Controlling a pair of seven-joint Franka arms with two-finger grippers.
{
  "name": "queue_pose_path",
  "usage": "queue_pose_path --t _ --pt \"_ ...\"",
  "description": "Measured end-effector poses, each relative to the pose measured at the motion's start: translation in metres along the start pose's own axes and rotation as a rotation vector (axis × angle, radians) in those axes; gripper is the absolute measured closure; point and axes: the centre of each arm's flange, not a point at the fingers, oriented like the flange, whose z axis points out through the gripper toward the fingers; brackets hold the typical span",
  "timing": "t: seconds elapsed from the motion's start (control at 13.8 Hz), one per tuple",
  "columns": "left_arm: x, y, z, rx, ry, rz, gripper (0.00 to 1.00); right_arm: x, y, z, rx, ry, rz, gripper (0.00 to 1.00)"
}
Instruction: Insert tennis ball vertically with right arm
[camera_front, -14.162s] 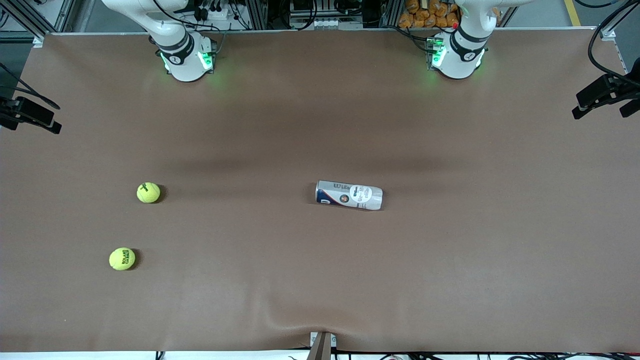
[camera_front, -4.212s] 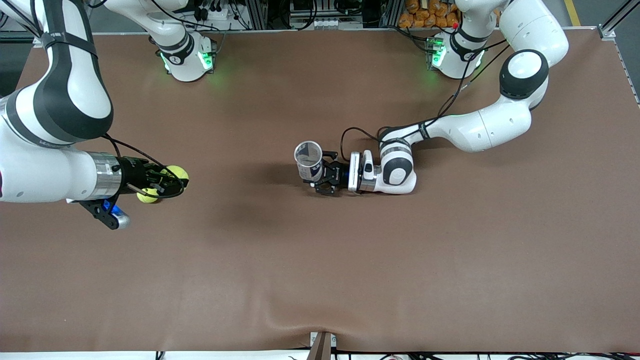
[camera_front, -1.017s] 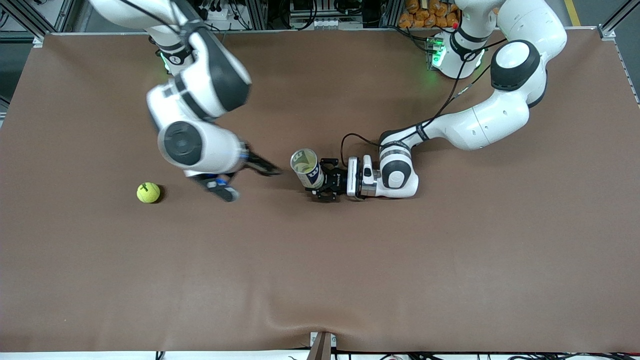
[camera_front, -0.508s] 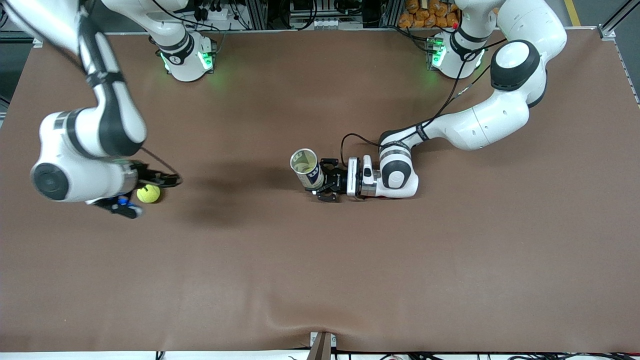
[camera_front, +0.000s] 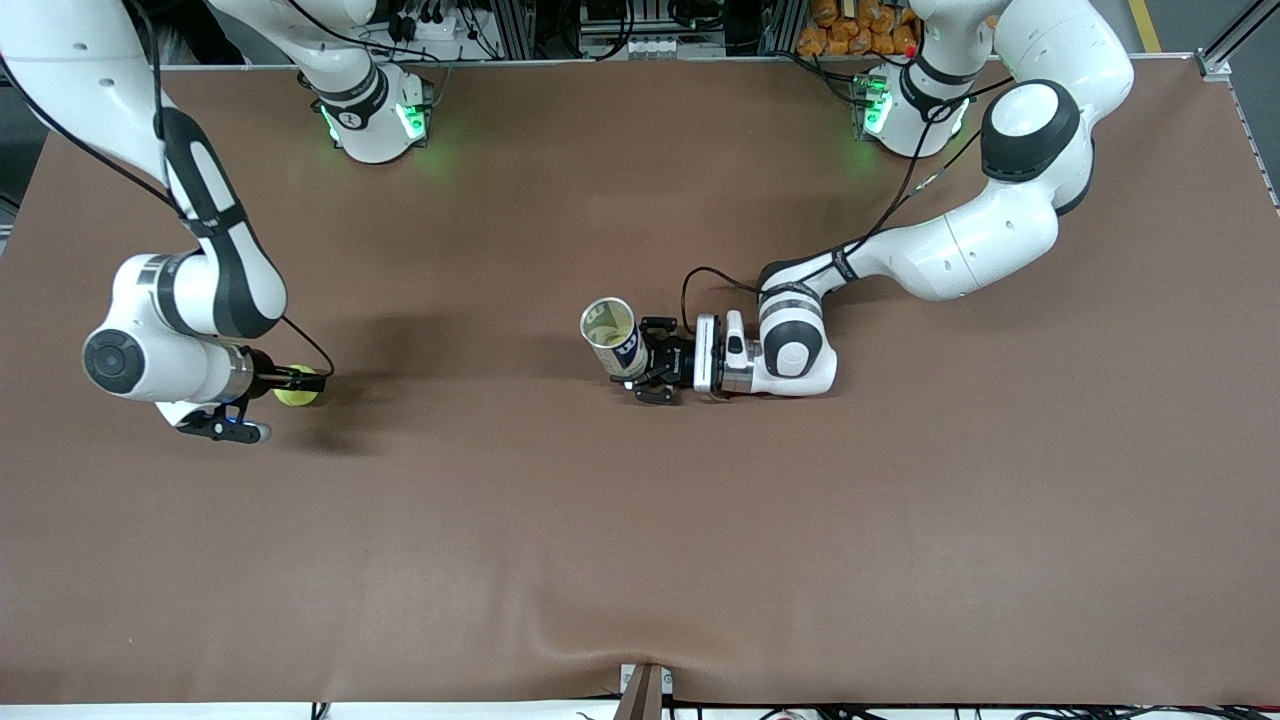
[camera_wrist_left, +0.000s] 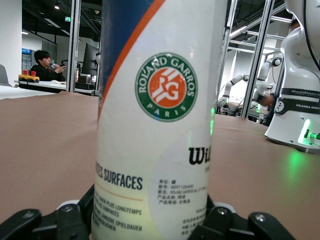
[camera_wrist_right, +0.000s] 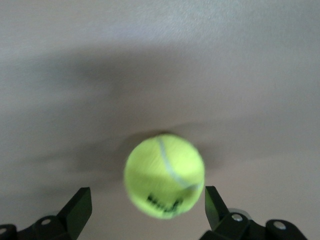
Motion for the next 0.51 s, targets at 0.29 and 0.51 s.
queue_pose_path --t 0.29,0.51 --pt "0.0 0.0 0.0 0.0 0.0 0.0 0.24 0.004 0.017 0.015 0.008 0.003 -0.025 0.0" --pt "0.0 0.0 0.0 0.0 0.0 0.0 0.24 0.004 0.025 0.02 0.013 -0.004 -0.021 0.14"
